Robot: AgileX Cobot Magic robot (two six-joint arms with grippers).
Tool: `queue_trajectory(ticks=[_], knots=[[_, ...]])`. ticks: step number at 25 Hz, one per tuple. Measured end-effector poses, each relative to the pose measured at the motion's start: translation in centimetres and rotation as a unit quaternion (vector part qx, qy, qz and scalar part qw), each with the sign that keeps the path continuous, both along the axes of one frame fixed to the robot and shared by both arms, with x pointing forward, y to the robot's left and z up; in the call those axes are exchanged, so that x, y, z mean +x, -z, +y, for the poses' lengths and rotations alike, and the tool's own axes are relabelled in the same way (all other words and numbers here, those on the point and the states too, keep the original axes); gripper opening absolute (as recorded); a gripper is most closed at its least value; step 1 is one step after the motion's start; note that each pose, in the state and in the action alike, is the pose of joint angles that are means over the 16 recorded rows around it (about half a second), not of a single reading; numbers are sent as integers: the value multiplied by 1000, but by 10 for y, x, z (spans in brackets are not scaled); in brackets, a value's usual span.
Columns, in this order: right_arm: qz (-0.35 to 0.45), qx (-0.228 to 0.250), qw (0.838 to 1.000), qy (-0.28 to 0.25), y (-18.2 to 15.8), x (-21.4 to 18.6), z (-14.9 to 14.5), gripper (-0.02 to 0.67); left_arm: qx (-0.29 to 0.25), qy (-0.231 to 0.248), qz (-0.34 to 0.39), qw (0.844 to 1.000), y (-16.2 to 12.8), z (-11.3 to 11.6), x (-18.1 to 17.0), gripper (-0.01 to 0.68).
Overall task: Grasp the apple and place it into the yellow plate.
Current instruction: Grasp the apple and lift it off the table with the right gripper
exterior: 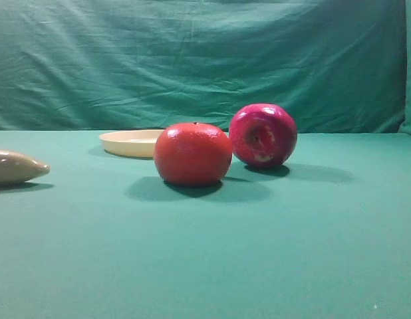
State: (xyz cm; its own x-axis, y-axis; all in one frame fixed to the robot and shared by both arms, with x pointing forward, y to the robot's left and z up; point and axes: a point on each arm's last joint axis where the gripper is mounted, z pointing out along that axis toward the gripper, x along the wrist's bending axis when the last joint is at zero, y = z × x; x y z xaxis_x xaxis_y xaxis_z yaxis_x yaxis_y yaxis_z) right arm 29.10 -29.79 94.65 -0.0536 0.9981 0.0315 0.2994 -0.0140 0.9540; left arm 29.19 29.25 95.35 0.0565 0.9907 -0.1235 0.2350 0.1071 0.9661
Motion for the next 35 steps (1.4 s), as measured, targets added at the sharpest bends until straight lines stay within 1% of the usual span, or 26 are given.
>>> queue_trajectory(ticks=[18, 23, 29, 35], knots=[[0, 0, 1000, 1, 0, 0, 0, 0, 0, 0, 0, 1000, 0, 0, 0, 157], [-7, -9, 1000, 0, -1, 0, 0, 0, 0, 0, 0, 1000, 0, 0, 0, 157], [-61, -11, 998, -11, -10, 3, 2, 0, 0, 0, 0, 1000, 0, 0, 0, 157], [-141, -1, 990, -27, -27, 4, 5, 0, 0, 0, 0, 1000, 0, 0, 0, 157]])
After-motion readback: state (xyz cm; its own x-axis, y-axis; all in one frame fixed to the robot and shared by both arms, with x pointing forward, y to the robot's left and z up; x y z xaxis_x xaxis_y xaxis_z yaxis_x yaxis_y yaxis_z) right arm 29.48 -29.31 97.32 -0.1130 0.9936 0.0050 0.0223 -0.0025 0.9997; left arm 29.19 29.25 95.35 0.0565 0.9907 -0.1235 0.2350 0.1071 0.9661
